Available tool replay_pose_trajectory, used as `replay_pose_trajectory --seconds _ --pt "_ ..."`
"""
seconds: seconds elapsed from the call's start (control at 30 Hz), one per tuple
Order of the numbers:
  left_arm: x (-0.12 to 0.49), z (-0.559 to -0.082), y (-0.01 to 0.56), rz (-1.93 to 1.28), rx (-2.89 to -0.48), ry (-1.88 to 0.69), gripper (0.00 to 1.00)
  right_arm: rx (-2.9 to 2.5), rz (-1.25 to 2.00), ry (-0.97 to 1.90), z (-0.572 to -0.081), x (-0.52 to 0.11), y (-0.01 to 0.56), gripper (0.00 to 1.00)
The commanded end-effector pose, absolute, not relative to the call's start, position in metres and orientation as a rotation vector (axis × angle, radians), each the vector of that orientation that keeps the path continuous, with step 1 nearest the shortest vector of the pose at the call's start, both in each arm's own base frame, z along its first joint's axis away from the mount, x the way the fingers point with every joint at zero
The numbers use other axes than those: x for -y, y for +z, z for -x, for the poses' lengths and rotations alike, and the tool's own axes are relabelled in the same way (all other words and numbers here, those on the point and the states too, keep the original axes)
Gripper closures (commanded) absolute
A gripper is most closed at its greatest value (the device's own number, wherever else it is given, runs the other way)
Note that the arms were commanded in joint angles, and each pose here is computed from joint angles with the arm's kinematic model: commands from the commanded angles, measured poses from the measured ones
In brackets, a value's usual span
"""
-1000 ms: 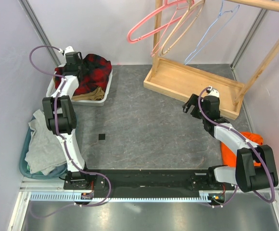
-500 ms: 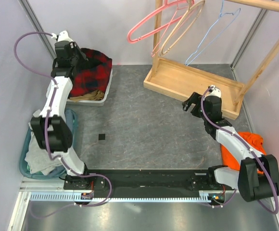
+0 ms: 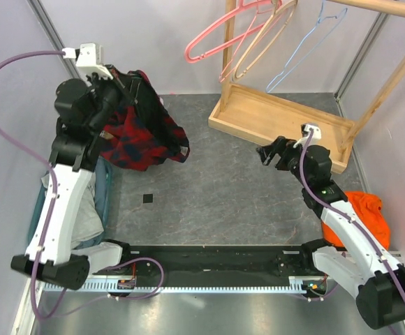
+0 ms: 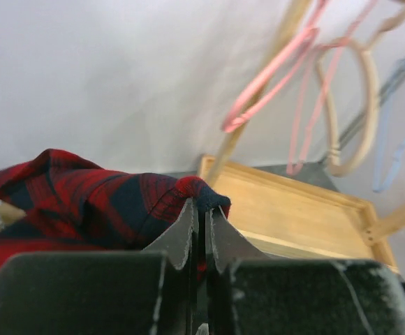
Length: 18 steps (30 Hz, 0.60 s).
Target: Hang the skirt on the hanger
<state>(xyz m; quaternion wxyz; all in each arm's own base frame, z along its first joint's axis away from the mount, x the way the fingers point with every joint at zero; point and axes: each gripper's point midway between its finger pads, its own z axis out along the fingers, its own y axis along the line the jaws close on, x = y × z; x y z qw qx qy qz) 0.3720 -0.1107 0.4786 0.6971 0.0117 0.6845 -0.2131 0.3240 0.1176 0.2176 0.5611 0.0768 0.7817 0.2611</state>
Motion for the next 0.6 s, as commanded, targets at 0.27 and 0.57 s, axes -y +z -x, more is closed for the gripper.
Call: replay_pose_trajectory --seconds 0.27,0.57 --pt "0.133 -0.305 0.482 -0.142 -1.439 -0.615 0.98 -1.702 0.307 0.908 -0.299 -0.278 0.251 0.02" --pt "0.129 -0.283 0.469 -0.149 -1.464 -0.62 0.98 -1.785 0.43 0.984 -0.312 -0.372 0.191 0.04"
